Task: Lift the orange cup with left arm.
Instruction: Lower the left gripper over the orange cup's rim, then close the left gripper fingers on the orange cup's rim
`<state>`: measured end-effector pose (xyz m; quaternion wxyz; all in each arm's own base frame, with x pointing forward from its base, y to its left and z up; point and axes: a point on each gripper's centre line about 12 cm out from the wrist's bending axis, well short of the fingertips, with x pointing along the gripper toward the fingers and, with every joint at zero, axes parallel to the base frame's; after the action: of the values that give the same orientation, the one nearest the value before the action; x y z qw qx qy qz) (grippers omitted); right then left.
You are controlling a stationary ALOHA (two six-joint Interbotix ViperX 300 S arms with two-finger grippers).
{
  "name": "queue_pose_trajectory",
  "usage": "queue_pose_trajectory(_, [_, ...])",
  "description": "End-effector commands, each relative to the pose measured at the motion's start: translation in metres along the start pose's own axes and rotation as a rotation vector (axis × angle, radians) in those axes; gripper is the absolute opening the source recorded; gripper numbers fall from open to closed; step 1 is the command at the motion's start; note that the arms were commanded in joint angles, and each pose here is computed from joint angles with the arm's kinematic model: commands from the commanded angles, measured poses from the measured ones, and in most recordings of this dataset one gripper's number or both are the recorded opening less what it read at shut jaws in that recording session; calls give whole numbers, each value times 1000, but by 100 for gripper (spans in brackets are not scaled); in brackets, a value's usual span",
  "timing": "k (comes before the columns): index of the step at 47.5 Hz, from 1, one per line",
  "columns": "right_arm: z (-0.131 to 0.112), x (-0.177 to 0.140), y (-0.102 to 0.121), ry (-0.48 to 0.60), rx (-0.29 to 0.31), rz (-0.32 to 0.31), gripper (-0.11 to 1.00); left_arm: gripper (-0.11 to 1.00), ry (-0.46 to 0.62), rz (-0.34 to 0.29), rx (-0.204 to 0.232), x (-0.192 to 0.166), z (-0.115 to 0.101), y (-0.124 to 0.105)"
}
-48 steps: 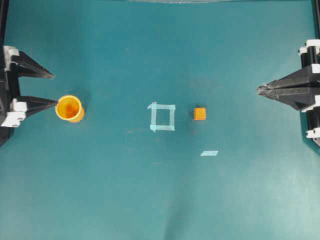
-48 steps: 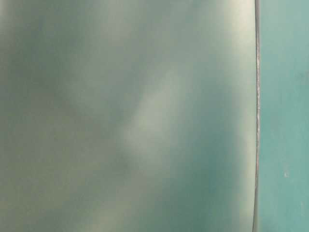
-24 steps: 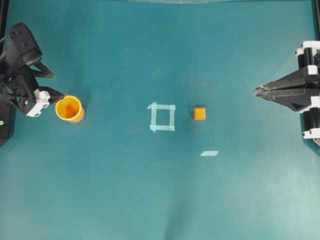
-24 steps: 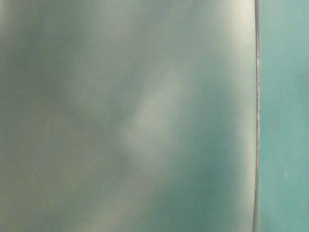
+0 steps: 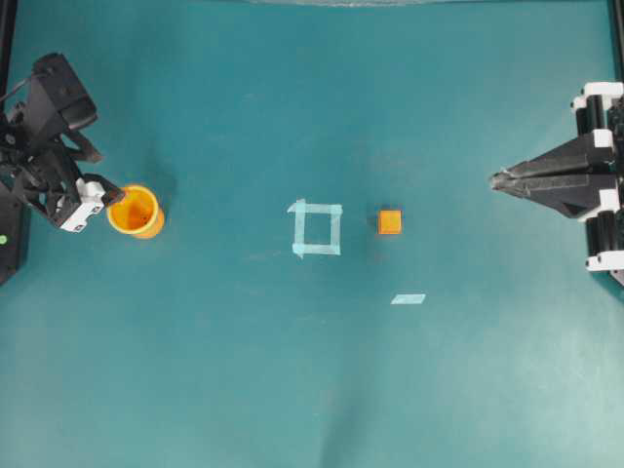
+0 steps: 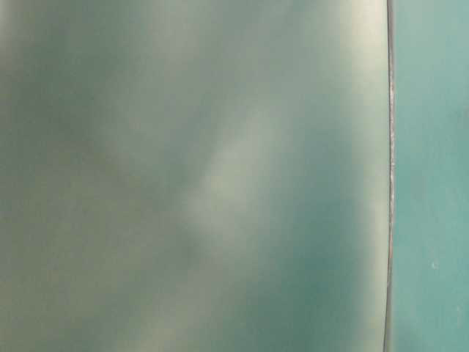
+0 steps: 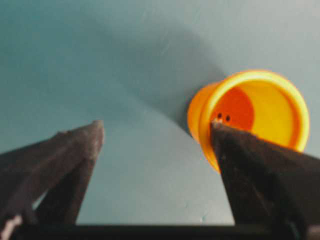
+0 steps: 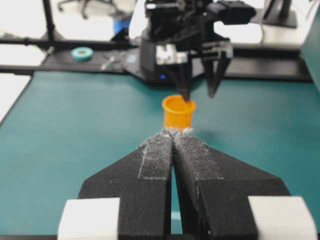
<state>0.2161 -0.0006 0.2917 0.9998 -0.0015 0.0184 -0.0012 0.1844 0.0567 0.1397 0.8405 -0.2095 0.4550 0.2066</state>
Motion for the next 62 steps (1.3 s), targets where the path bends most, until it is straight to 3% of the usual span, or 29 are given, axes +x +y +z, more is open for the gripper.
queue_pose_trajectory(1, [10, 2, 0, -23, 2, 0, 0, 83, -8, -11, 8, 0, 1, -4])
queue_pose_trajectory(11, [9, 2, 0, -20, 1, 1, 0, 83, -14, -26, -9, 2, -3, -6])
queue_pose_trajectory(25, [9, 3, 0, -18, 2, 0, 0, 83, 24, -23, -70, 11, -5, -10])
queue_pose_trajectory(36, [9, 3, 0, -20, 2, 0, 0, 80, 36, -19, -74, 16, -4, -11])
queue_pose_trajectory(41, [9, 3, 0, -18, 5, 0, 0, 73, 26, -23, -74, 16, -3, -12])
queue_pose_trajectory(53, [6, 5, 0, -8, 9, 1, 0, 41, -6, -37, -75, 13, 1, -13])
queue_pose_trajectory(62, [5, 5, 0, -3, 9, 1, 0, 36, -53, -57, -76, 5, 8, -15])
